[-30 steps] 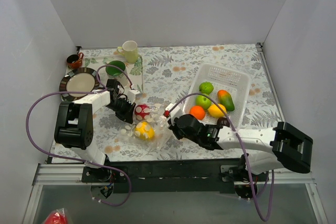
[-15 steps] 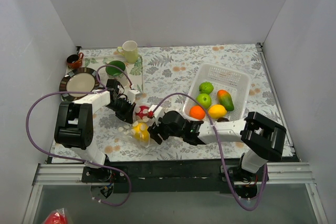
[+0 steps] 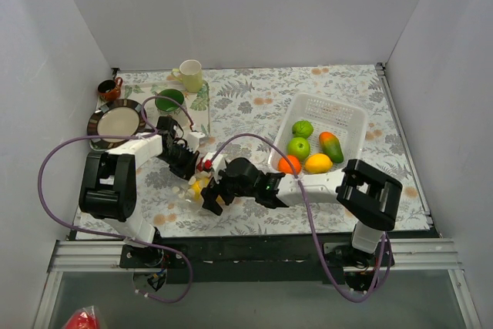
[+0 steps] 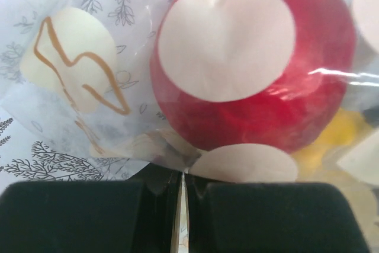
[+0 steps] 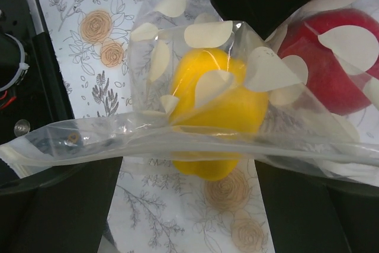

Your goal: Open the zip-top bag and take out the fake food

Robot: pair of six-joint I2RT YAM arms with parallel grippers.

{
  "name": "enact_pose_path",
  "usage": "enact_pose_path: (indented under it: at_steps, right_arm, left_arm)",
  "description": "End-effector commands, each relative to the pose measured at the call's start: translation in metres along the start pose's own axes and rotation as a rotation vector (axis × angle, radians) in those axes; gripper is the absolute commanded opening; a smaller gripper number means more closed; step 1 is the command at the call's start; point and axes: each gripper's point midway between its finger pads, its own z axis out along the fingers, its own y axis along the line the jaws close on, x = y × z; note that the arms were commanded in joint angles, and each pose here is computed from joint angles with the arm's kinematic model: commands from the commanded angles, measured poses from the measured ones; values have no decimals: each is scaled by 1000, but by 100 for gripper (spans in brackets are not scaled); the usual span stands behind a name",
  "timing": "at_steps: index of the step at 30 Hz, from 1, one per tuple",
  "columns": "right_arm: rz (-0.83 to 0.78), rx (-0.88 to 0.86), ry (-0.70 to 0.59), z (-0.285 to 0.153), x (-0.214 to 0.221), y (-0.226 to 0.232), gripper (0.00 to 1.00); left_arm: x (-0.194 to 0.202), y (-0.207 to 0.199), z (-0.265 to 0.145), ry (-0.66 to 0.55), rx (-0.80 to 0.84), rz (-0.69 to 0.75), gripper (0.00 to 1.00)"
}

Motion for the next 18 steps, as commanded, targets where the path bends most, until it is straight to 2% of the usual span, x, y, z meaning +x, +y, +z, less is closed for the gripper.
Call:
enact_pose_path:
  at_steps: [1, 6, 9, 11, 12, 14, 15, 18]
  right_arm:
    - [9, 43, 8, 20, -8, -7, 98]
    - [-8, 186, 22, 23, 6, -35, 98]
    - [-13, 186, 18, 25, 6, -36, 98]
    - [-23, 150, -2, 27, 0, -30, 93]
    - [-23, 135, -6, 27, 0, -27, 76]
    - [-29, 101, -41, 24, -10, -20, 57]
    - [-29, 100, -38, 21, -6, -20, 42]
    - [-28, 94, -56, 11, -13, -17, 19]
  left_arm:
    - [13, -1, -1, 29, -42, 5, 0]
    - [18, -12, -4, 37, -5, 22, 0]
    - [22, -14, -5, 43, 4, 36, 0]
    - [23, -16, -5, 49, 10, 38, 0]
    - [23, -15, -5, 50, 8, 40, 0]
    - [24, -14, -5, 55, 6, 42, 0]
    - [24, -12, -3, 58, 1, 42, 0]
    - [27, -9, 1, 68, -6, 38, 0]
